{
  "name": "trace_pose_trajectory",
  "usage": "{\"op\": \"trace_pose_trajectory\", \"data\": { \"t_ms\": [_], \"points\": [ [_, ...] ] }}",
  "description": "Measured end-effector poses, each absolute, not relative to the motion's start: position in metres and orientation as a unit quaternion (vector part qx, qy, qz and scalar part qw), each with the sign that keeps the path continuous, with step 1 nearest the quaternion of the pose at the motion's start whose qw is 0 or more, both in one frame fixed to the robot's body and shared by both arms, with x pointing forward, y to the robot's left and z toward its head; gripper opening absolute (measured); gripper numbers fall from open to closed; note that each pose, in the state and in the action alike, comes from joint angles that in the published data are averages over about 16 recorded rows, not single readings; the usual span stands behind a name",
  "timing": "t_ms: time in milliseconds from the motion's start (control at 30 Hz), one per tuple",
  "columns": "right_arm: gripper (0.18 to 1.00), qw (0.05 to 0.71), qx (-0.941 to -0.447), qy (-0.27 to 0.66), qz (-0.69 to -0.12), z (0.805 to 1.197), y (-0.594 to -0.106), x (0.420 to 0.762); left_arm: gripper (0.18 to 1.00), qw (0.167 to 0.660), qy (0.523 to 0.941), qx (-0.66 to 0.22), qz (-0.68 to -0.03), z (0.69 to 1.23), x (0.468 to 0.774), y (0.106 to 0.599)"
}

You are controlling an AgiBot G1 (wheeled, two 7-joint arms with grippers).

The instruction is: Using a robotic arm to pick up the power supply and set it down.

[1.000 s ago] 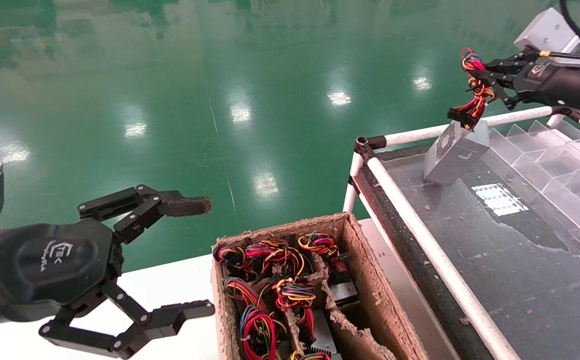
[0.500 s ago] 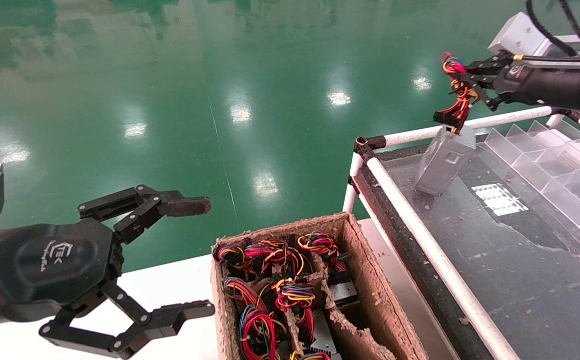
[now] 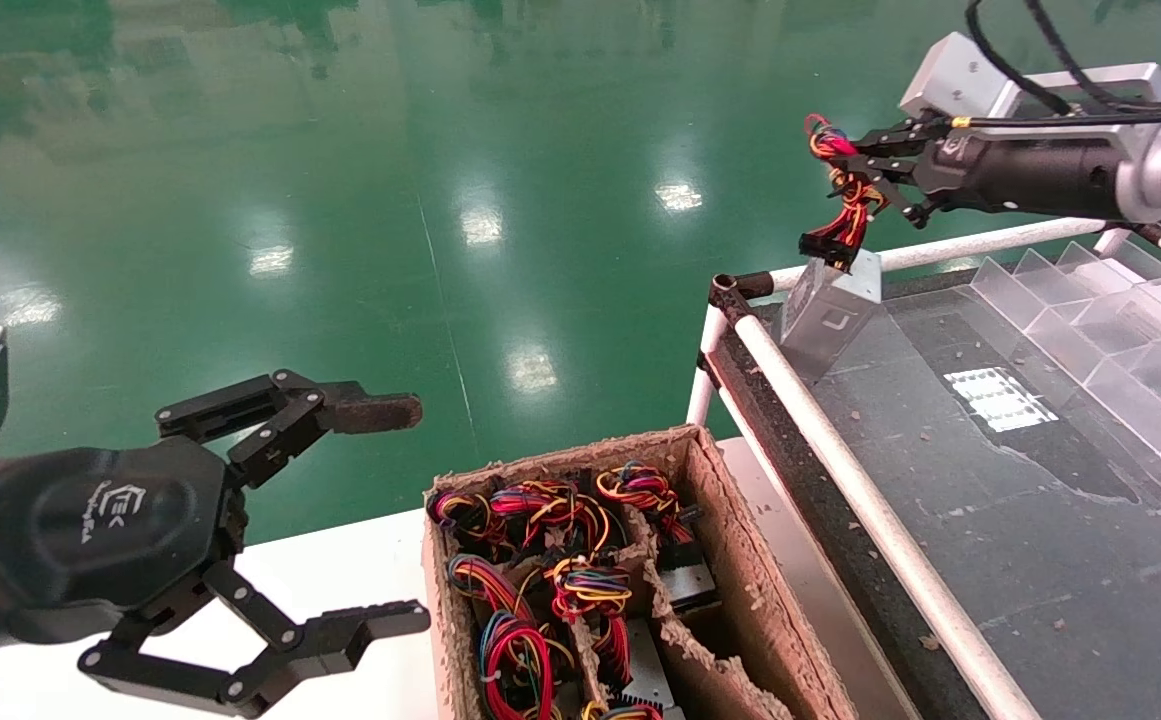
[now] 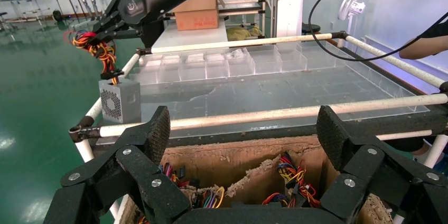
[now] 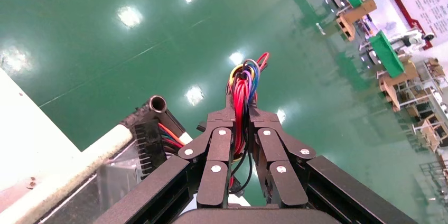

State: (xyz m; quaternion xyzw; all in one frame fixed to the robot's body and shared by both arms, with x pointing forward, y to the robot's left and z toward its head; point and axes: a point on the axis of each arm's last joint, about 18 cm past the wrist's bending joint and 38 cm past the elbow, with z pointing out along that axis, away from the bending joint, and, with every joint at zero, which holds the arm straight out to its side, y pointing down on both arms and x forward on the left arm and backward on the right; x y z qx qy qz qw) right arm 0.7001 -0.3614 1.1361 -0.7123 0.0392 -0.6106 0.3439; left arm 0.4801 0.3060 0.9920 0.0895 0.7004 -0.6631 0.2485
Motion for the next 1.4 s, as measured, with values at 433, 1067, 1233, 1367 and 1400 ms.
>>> {"op": "trace_pose_trajectory", "data": {
  "t_ms": [433, 1067, 1233, 1367, 1400],
  "points": [
    [0.229, 0.346, -0.710, 0.020, -0.613, 1.139, -0.333, 0.710, 1.001, 0.248, 0.700, 0.089, -0.663, 0.992, 0.480, 0.306],
    [0.250, 0.355, -0.710, 0.017, -0.608, 1.136, -0.323, 0.713, 1.001, 0.248, 0.700, 0.089, -0.663, 0.992, 0.480, 0.306],
    [0.283, 0.357, -0.708, 0.019, -0.609, 1.137, -0.325, 0.712, 1.001, 0.248, 0.700, 0.089, -0.663, 0.992, 0.480, 0.306],
    [0.334, 0.366, -0.701, 0.024, -0.611, 1.143, -0.329, 0.709, 1.001, 0.248, 0.700, 0.089, -0.663, 0.992, 0.480, 0.306],
    [0.344, 0.370, -0.698, 0.026, -0.612, 1.145, -0.330, 0.708, 1.001, 0.248, 0.700, 0.089, -0.663, 0.992, 0.480, 0.306]
  ]
}}
